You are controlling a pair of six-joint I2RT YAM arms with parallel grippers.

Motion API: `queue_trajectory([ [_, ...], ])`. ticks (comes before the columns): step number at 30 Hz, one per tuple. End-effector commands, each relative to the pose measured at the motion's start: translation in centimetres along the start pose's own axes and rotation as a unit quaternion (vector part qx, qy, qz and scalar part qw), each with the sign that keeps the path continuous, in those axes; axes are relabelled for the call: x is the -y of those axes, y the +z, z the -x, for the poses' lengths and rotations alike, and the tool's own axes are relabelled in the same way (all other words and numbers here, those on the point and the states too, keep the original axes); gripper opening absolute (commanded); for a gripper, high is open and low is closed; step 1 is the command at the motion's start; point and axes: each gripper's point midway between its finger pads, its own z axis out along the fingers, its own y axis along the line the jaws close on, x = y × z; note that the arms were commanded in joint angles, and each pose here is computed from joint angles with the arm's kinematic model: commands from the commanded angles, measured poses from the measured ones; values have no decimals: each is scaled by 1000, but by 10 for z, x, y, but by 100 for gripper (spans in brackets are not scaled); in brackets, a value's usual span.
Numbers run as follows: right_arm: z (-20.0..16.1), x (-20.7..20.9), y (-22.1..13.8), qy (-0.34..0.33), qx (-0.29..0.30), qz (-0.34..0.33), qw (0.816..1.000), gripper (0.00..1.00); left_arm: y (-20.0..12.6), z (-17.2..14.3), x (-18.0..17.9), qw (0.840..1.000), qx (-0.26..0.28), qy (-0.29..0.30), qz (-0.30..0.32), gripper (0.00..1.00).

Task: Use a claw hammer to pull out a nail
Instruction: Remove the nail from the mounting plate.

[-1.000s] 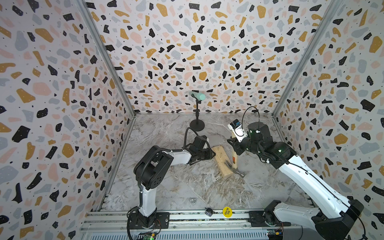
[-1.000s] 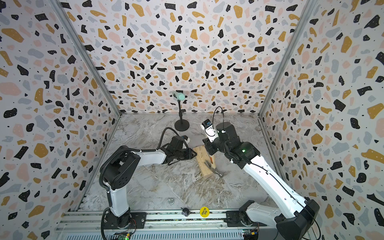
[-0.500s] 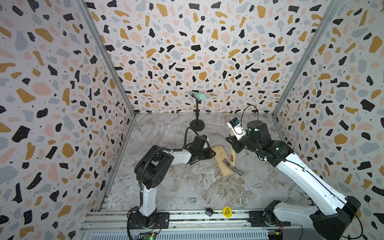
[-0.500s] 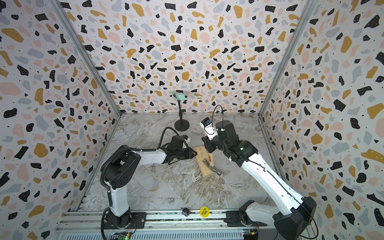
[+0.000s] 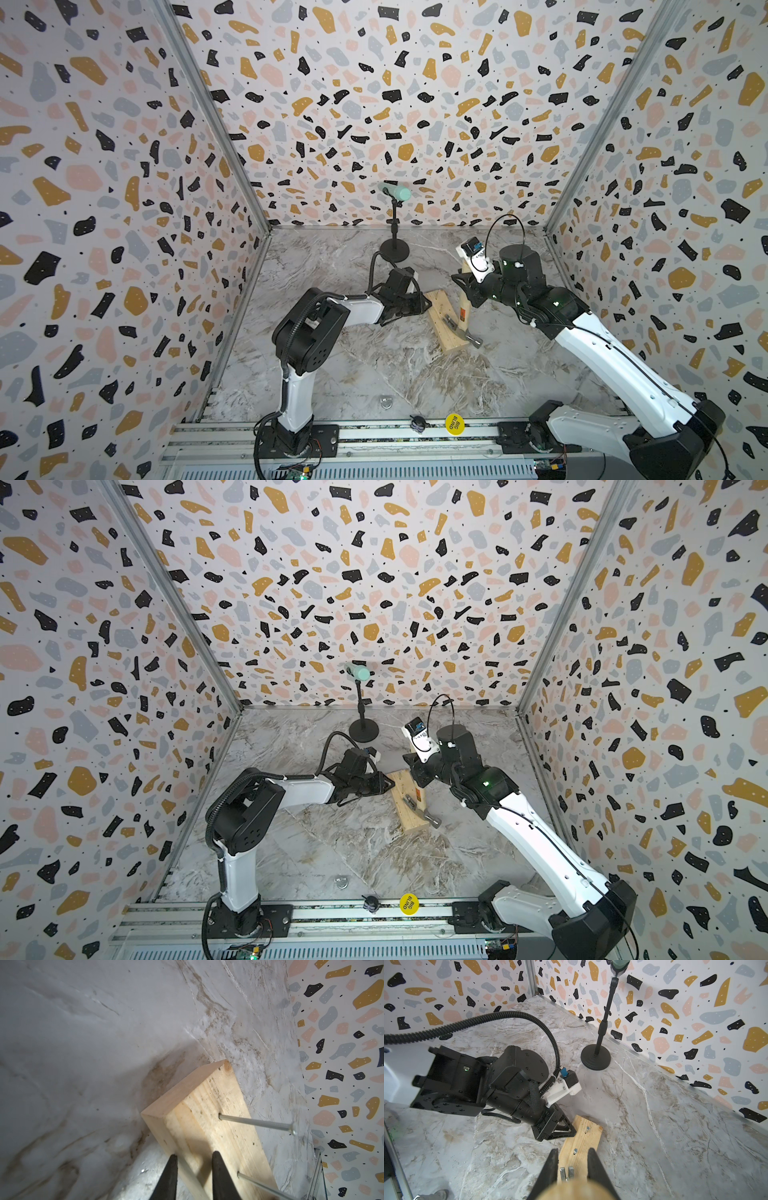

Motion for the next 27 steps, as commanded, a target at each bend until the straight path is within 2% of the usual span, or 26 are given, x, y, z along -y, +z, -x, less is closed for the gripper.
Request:
queue_trajectory([
  [1,50,3,-23,-28,105,-8,994,0,9,-9,-20,999,-21,-4,30,24],
  [27,18,-3,-56,19,192,-8,981,0,13,-21,-31,999,-33,-17,37,23],
])
